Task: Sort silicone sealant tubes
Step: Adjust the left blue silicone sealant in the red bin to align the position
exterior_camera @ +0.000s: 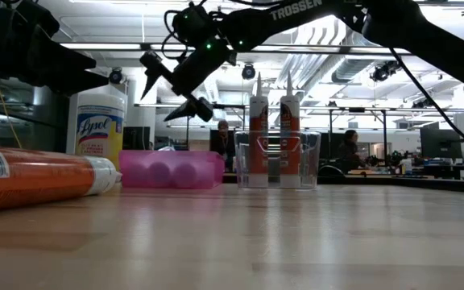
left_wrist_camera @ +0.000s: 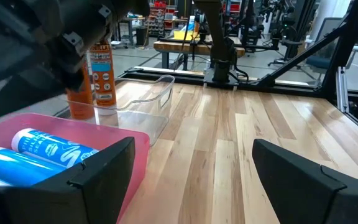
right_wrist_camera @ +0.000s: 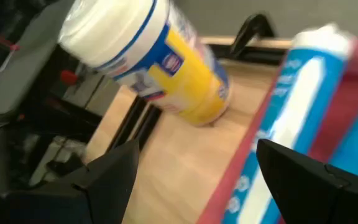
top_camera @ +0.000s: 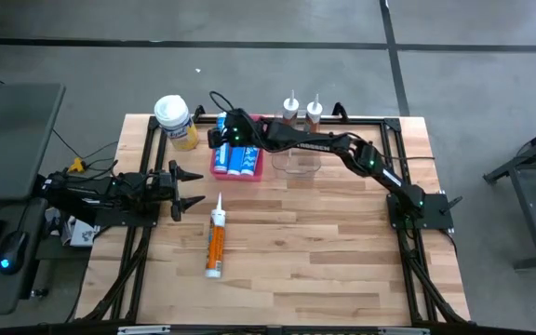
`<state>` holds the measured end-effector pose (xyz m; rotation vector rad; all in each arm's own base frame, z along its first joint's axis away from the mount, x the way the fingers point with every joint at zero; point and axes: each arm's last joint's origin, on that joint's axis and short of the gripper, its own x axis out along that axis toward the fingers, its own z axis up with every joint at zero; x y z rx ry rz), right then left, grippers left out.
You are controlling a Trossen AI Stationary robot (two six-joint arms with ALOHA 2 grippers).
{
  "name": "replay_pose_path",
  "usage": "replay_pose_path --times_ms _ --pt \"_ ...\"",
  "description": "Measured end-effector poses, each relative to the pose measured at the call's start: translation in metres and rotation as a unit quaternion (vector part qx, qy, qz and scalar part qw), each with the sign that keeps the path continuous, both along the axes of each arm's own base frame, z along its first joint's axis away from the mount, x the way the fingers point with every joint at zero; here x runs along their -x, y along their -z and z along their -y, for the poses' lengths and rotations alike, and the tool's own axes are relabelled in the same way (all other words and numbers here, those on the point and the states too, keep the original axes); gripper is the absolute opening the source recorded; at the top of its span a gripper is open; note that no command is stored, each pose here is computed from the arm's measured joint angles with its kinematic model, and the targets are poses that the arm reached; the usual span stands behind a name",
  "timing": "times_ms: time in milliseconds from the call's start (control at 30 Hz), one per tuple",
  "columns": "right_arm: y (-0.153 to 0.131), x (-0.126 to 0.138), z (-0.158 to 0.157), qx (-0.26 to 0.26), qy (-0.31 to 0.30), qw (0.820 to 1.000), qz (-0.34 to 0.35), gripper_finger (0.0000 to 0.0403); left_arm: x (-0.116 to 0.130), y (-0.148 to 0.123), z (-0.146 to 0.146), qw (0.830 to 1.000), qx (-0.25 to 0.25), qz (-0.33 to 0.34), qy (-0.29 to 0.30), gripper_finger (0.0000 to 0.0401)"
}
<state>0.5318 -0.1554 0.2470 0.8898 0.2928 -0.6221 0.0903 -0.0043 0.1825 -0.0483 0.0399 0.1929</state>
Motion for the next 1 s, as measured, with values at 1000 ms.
replay_pose_path --times_ms 1000 --pt "0.058 -0.012 0.033 -0.074 -0.014 0.996 0.037 0.0321 0.000 0.000 0.000 1.000 0.000 0.000 0.000 0.0319"
